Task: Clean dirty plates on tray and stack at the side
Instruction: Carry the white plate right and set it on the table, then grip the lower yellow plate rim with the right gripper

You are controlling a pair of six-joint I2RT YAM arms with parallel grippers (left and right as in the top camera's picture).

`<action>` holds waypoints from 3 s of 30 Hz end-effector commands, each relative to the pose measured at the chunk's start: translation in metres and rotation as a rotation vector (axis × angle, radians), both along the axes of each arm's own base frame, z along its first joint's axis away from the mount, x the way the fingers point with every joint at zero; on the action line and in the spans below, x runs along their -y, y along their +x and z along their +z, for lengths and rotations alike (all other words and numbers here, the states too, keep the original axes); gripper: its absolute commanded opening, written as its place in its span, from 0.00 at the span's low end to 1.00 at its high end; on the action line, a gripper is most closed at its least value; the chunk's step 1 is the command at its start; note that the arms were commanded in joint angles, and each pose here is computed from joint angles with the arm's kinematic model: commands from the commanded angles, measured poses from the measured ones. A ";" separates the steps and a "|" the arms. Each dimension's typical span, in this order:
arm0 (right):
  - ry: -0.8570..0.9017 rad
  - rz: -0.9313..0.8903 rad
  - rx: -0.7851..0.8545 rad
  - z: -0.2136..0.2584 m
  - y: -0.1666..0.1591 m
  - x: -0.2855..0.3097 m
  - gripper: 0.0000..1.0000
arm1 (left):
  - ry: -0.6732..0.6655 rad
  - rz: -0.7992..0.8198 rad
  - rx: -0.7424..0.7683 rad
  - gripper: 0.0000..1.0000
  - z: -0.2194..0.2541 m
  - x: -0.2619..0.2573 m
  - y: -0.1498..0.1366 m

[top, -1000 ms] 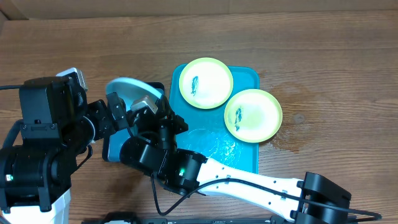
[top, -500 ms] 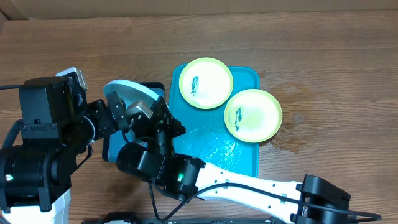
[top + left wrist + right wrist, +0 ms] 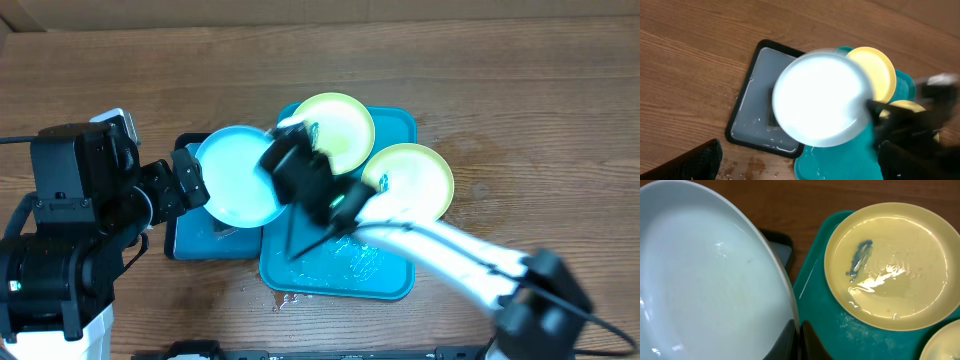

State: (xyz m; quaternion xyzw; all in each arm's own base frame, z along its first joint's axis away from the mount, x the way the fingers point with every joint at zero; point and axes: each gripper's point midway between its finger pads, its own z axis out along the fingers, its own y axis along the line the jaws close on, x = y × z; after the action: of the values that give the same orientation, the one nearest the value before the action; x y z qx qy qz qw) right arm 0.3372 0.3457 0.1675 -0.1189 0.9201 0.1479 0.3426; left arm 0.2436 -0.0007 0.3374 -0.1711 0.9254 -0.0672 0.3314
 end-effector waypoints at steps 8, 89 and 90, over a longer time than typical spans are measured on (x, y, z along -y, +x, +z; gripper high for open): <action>0.417 -0.580 -0.240 0.084 0.046 0.278 0.04 | 0.016 -0.006 0.016 1.00 0.005 -0.002 0.001; 0.042 -0.220 -0.499 -0.050 -0.089 0.236 0.04 | 0.082 -0.107 -0.094 1.00 -0.021 -0.001 -0.002; 0.029 -0.185 -0.508 -0.055 -0.093 0.227 0.04 | 0.079 -0.109 -0.118 1.00 -0.028 -0.001 0.000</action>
State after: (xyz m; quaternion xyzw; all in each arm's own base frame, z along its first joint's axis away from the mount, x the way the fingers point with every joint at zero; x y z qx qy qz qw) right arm 0.2523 0.0916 0.1176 0.0620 0.9793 0.1423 0.1298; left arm 0.2387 -0.0005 0.3290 -0.1250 0.9404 -0.0467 0.3127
